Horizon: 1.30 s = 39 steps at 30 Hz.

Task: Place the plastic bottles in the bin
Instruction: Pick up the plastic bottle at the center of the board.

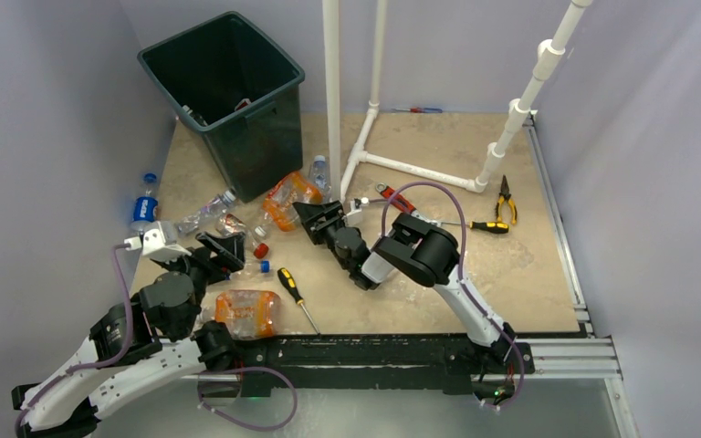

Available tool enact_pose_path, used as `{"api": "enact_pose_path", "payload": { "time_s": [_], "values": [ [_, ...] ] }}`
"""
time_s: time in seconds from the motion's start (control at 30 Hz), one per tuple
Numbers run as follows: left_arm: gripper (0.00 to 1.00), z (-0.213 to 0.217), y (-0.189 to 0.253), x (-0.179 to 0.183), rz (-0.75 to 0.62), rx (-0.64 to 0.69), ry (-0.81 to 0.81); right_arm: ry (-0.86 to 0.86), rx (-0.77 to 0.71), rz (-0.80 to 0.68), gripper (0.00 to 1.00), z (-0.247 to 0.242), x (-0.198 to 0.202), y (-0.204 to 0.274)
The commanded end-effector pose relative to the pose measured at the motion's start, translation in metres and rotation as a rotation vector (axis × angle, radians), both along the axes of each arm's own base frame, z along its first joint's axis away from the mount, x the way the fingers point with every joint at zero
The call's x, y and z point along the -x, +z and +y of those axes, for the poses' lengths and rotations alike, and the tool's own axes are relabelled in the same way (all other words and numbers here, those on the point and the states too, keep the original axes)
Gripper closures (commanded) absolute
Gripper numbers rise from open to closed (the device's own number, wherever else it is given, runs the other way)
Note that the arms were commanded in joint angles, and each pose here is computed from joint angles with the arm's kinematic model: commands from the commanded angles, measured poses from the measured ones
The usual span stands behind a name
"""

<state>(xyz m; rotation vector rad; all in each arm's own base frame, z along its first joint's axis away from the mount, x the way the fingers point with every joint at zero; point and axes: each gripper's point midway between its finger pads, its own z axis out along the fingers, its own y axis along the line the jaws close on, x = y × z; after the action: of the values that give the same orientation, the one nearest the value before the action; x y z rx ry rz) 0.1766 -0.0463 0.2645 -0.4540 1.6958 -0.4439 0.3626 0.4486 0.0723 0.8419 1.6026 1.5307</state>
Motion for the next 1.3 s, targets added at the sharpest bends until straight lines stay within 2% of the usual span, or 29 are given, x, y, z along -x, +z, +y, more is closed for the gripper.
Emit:
{"api": "enact_pose_path", "payload": {
  "time_s": [0.0, 0.1, 0.23, 0.37, 0.5, 0.67, 0.77, 0.97, 1.27],
  "values": [
    [0.14, 0.003, 0.000, 0.002, 0.002, 0.016, 0.004, 0.024, 0.027, 0.061, 0.23, 0.010, 0.001, -0.028],
    [0.14, 0.004, -0.001, 0.002, 0.001, 0.020, 0.009, 0.040, 0.019, 0.075, 0.24, 0.012, -0.001, -0.034],
    [0.14, 0.004, -0.002, 0.001, -0.002, 0.014, 0.018, 0.064, 0.023, 0.060, 0.31, 0.019, -0.002, -0.038],
    [0.14, 0.004, -0.002, 0.001, 0.003, 0.017, 0.017, 0.123, -0.070, 0.013, 0.36, 0.030, 0.004, -0.034],
    [0.14, 0.002, -0.003, 0.001, 0.003, 0.023, 0.008, 0.142, -0.057, -0.015, 0.47, 0.031, 0.007, -0.027],
    [0.14, 0.002, -0.001, 0.002, -0.001, 0.020, 0.004, 0.155, -0.013, -0.048, 0.69, 0.018, 0.019, -0.018],
    [0.14, 0.003, -0.001, 0.002, -0.002, 0.022, 0.006, 0.164, -0.001, -0.091, 0.75, 0.005, 0.031, -0.002],
    [0.14, 0.002, -0.001, 0.002, -0.004, 0.032, 0.001, 0.171, 0.025, -0.193, 0.79, -0.035, 0.062, 0.027],
    [0.15, -0.014, 0.015, -0.005, -0.012, 0.006, -0.032, 0.223, -0.052, -0.352, 0.81, -0.089, 0.111, 0.085]
  ]
}}
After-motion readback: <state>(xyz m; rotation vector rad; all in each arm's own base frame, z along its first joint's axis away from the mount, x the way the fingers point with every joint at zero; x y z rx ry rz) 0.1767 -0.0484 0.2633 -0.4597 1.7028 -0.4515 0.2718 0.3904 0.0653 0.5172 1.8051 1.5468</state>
